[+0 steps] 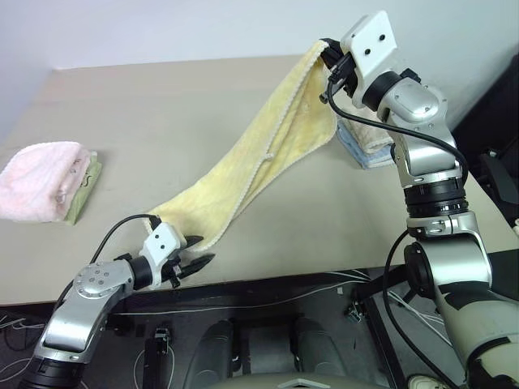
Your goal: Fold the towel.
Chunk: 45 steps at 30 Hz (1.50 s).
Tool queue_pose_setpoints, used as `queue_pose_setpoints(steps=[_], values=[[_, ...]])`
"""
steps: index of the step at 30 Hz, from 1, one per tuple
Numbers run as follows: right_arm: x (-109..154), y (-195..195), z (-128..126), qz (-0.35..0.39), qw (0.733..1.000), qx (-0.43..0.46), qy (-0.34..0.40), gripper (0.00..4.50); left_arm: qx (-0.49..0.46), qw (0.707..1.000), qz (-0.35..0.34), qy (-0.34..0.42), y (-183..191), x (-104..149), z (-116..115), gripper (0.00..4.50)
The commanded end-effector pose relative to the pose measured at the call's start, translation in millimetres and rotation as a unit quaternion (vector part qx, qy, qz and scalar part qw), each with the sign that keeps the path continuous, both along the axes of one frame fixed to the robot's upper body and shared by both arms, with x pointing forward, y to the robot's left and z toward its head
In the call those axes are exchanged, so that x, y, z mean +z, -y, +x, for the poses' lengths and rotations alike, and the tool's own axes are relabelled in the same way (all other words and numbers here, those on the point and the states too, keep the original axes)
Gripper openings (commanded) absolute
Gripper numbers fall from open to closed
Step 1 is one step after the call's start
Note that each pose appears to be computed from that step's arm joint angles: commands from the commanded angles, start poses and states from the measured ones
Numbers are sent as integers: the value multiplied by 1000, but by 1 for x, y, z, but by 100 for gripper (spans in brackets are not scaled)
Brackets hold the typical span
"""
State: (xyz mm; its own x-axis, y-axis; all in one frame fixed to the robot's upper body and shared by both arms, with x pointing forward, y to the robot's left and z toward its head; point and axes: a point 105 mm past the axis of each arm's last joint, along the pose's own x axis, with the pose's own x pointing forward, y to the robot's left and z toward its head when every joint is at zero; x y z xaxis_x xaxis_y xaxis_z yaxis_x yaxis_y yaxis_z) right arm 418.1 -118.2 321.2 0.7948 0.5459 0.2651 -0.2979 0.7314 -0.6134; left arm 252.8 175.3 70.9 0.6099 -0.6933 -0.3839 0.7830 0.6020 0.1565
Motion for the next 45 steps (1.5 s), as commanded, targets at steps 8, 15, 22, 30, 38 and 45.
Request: queue_pose_setpoints(steps=[8,15,22,30,38,45], values=[[22,-1,-3,15,999,8,31,0,39,983,-180,-13,-11,39,0,3],[27,7,-1,16,999,-6,38,0,51,967,-245,56,-50,107,15,3],[23,12,-1,18,999,-15,37,0,15,950,-304,70,-63,157,17,3],[21,41,13,25,997,-69,23,0,108,943,-255,185,-114,209,84,3],[27,62,24,19,995,-98,16,0,217,912,-202,283,-158,251,137,3],[-3,61,-9,-38,998,1,-59,0,221,927,-148,266,-175,239,131,3]])
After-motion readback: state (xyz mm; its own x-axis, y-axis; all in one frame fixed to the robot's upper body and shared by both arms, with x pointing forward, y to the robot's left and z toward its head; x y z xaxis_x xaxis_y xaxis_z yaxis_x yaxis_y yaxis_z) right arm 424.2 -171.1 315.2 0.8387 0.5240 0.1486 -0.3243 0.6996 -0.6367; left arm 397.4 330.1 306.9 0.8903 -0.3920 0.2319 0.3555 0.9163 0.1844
